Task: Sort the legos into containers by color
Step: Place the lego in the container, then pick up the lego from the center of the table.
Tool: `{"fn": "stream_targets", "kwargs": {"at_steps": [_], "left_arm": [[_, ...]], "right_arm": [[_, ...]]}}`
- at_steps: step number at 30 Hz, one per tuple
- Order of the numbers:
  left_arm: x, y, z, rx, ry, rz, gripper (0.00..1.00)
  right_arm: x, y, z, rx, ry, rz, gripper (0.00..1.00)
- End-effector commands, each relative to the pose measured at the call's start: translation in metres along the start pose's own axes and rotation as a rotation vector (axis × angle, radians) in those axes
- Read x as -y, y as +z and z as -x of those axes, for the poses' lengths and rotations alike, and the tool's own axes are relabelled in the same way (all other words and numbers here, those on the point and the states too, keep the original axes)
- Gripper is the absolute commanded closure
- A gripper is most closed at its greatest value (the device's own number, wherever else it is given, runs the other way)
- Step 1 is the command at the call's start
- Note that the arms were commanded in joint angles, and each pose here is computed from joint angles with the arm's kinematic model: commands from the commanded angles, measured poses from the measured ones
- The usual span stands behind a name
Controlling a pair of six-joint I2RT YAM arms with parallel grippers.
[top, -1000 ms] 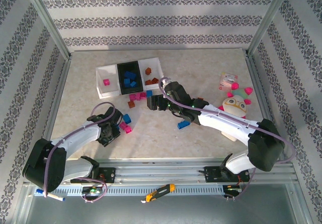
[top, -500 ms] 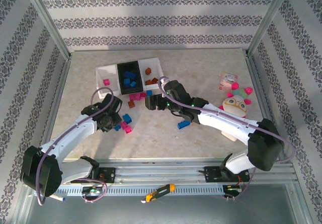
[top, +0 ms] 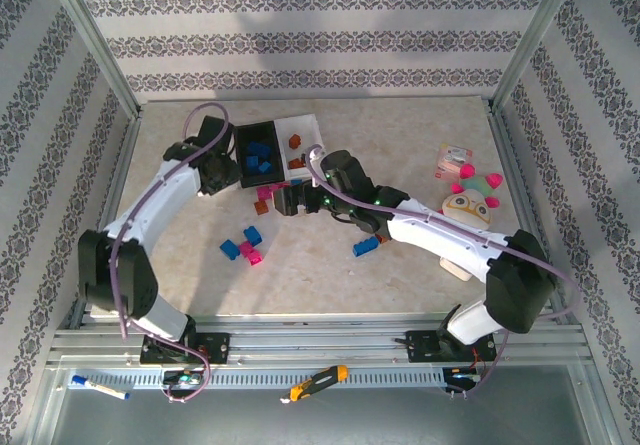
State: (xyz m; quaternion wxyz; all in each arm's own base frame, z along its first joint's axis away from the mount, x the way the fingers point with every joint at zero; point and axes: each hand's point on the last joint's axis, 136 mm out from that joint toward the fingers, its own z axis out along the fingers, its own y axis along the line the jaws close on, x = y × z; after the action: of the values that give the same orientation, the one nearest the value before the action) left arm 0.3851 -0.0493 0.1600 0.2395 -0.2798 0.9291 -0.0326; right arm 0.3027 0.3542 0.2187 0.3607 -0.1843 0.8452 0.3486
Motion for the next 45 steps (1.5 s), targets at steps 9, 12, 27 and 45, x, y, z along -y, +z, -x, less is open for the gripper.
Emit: {"fn": "stream_targets", "kwargs": {"at_steps": [9,12,27,45], "left_arm": [[-0.001,0.069,0.059,-0.05,0.07,0.076,0.69],[-0.001,0.085,0.072,-0.045,0.077,0.082,0.67],[0.051,0.039,0.078,0.129,0.213,-0.24,0.04],[0.166,-0.061,-0.114,0.185,1.027,-0.893,0.01]], "right_arm": [[0.021,0.002,0.024,0.024,0.008,-0.049,0.03],[0.039,-0.002,0.023,0.03,0.026,-0.106,0.04],[0.155,-0.042,0.014,-0.032,0.133,-0.408,0.02],[0.219,-0.039,-0.071,-0.628,0.186,-0.565,0.15]]}}
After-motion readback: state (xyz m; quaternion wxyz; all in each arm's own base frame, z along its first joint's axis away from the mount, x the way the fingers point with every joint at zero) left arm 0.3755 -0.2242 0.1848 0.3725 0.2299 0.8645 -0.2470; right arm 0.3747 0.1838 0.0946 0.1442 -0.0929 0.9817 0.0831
